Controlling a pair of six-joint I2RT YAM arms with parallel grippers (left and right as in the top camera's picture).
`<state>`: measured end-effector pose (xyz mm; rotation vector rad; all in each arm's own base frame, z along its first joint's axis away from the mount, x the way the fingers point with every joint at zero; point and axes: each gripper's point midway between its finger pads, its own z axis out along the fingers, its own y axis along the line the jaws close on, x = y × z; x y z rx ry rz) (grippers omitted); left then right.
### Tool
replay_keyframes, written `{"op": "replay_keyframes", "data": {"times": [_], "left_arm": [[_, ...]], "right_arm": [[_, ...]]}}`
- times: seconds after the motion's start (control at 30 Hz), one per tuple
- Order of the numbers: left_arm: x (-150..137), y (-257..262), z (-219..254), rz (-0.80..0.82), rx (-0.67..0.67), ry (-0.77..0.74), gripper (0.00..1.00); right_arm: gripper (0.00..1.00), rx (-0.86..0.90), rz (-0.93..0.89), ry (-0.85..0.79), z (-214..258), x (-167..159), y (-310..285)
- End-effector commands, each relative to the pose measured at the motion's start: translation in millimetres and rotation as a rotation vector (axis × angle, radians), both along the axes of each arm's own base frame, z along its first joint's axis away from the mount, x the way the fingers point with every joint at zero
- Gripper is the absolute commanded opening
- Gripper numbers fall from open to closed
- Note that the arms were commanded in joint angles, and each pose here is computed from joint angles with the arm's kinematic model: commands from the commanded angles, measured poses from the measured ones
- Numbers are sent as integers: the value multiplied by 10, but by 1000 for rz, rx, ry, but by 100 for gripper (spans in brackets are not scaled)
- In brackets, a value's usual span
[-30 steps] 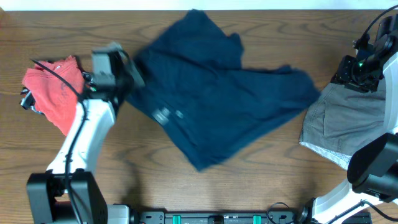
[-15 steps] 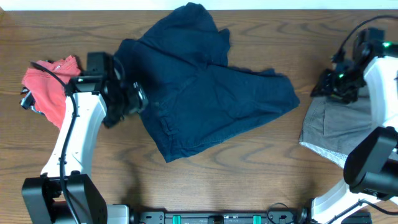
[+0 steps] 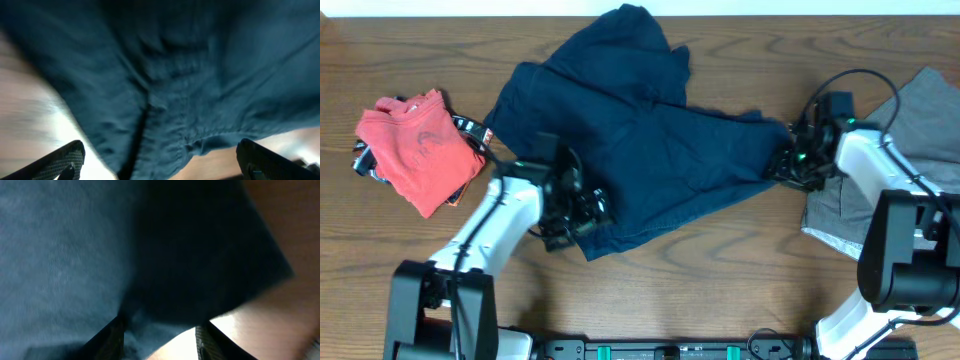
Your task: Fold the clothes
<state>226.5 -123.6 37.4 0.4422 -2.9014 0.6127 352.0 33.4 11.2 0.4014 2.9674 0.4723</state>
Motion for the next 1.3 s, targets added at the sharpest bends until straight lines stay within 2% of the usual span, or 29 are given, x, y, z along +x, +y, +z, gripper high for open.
{"op": "replay_keyframes", "data": {"times": [0.0,0.13,0.17,0.23,0.3,0.4,0.5,0.63,0.67,0.87,1.0,1.17,1.27], "left_arm": [[-138,-178,-59,-24,-27,34,98],[-188,-284,-63,-69,-28,26,98],[-199,-300,-63,-73,-27,28,98],[-219,-324,-63,-75,-26,33,99],[-228,-337,-64,-82,-25,32,89],[-237,-348,-64,-87,-25,33,62],[-245,-351,-66,-89,-25,34,43],[-253,-331,-76,-90,-13,37,11],[-264,-301,-87,-89,4,41,6],[-375,135,-159,-41,187,106,6],[-379,398,-123,29,205,141,6],[-259,786,5,171,182,122,6],[-163,950,88,259,159,85,6]], "right_arm": [[45,-13,-82,-21,-71,41,74],[41,-17,-104,-83,-97,168,133],[36,-33,-119,-93,-96,197,105],[15,-54,-130,-114,-84,253,55],[1,-57,-141,-127,-54,301,14],[1,-62,-162,-134,-24,339,-70],[1,-68,-180,-112,18,303,-145],[1,-91,-171,-12,166,54,-187],[1,-93,-160,23,212,-47,-179],[1,-105,-70,289,543,-924,-134],[1,-168,-21,380,730,-1296,-208],[1,-195,-25,386,913,-1472,-222],[9,-185,-9,304,1001,-1401,-151]]}}
